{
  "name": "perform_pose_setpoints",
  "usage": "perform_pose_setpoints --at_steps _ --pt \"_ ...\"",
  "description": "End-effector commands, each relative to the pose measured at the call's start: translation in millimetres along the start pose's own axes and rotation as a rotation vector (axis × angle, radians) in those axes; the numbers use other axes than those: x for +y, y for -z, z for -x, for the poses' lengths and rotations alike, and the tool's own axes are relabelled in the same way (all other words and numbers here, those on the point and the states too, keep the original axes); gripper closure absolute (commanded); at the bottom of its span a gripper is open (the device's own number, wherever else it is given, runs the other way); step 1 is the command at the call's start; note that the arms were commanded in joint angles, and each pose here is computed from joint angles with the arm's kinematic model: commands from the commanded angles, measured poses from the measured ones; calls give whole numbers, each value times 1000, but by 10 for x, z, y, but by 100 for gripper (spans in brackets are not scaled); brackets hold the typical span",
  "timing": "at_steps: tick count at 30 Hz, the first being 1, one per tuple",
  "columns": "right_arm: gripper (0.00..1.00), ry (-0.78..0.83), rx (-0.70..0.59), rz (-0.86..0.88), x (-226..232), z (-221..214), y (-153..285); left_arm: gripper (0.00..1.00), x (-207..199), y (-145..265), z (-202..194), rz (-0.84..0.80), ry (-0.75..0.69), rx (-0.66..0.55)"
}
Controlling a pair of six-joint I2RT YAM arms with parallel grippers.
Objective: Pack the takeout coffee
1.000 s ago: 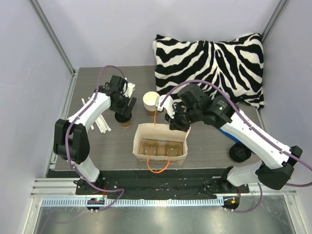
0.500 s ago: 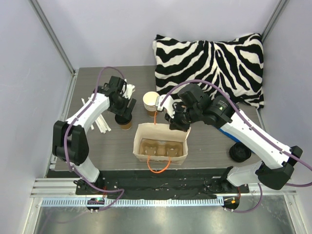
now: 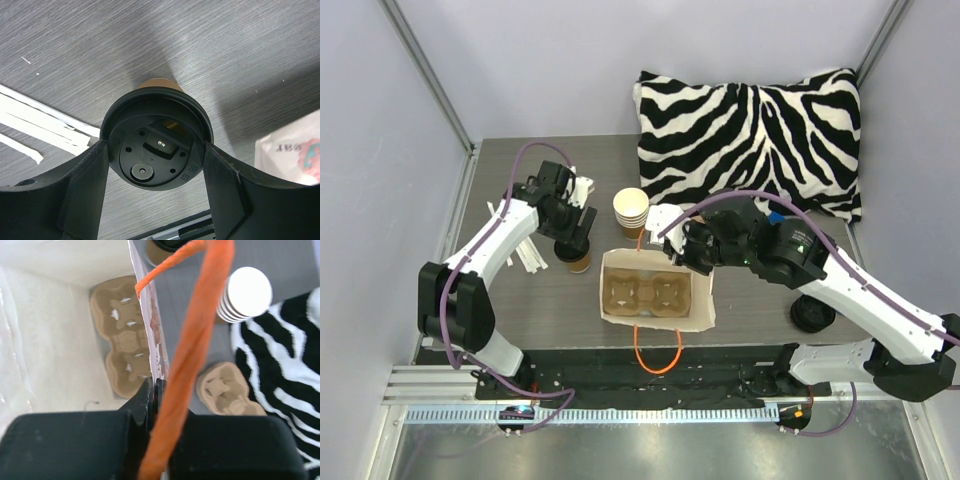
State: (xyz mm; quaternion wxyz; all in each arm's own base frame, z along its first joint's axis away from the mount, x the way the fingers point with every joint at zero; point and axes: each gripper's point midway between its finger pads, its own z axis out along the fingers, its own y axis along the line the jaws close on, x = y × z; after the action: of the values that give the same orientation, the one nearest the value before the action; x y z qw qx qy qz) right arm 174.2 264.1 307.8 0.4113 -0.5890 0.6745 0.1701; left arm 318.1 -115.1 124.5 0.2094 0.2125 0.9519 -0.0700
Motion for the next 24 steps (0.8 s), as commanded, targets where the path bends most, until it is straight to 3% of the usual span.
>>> perform_pose_setpoints --at_steps 1,18,24 --pt "99 73 -40 -166 -266 130 61 65 -15 90 75 -6 10 -43" --pt "99 315 61 -246 -136 20 -19 69 4 4 -32 8 22 -34" --pt "99 297 42 -266 -146 82 -26 68 2 82 -38 14 11 -55"
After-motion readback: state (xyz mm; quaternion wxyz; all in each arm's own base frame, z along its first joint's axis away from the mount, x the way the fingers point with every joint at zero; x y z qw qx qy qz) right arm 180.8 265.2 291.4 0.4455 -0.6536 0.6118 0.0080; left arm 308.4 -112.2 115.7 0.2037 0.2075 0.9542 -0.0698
